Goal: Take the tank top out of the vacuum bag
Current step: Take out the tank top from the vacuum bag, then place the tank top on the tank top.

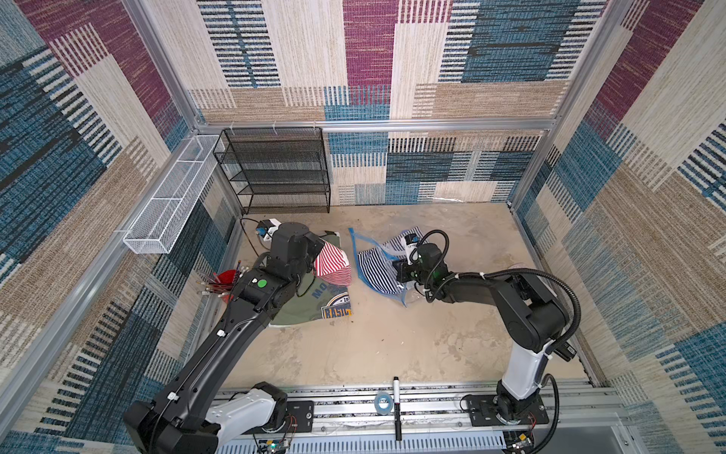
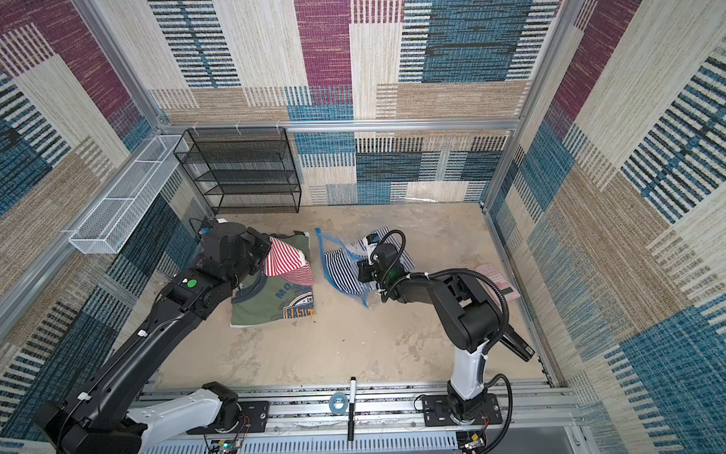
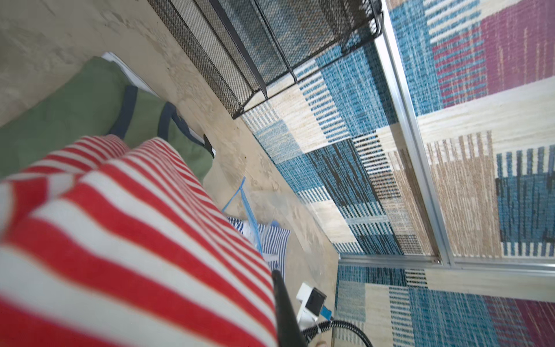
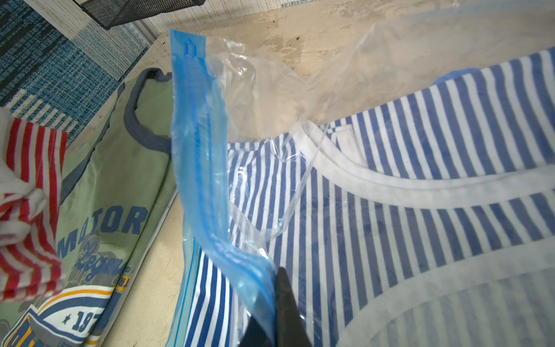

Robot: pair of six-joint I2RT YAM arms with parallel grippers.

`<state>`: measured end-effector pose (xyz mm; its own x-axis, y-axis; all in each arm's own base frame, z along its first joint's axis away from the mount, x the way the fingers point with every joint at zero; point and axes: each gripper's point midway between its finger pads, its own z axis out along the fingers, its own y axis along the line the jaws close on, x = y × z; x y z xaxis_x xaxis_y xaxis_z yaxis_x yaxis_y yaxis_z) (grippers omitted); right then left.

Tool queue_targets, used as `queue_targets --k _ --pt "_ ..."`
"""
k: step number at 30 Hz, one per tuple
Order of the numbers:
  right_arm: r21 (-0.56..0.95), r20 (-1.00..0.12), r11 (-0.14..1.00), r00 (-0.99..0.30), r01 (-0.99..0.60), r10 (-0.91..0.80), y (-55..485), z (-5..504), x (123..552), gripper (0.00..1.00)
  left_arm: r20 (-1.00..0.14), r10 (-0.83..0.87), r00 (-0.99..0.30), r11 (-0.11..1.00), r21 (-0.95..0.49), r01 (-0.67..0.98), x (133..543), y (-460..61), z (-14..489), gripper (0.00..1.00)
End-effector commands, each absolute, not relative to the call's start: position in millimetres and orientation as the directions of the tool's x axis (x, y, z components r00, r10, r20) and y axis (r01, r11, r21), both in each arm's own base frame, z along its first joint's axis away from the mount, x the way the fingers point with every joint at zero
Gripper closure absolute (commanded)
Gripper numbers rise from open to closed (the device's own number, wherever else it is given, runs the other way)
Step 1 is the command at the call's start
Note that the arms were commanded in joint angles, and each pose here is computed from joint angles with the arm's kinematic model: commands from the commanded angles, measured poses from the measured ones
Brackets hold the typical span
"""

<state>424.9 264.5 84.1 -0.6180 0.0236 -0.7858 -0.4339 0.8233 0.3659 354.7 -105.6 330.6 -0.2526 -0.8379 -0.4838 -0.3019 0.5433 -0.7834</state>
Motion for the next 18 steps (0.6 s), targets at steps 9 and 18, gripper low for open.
queue_targets --k 9,18 --pt "0.367 -0.794 0.812 -0.607 -0.454 0.020 268 87 425 1.00 -0.528 -0.838 0.142 0.500 -0.845 -0.192 396 -68 373 1.00" --pt "0.360 -0.796 0.814 -0.606 -0.455 0.014 268 86 426 1.00 -0.489 -0.847 0.208 0.467 -0.872 -0.148 447 -54 372 1.00"
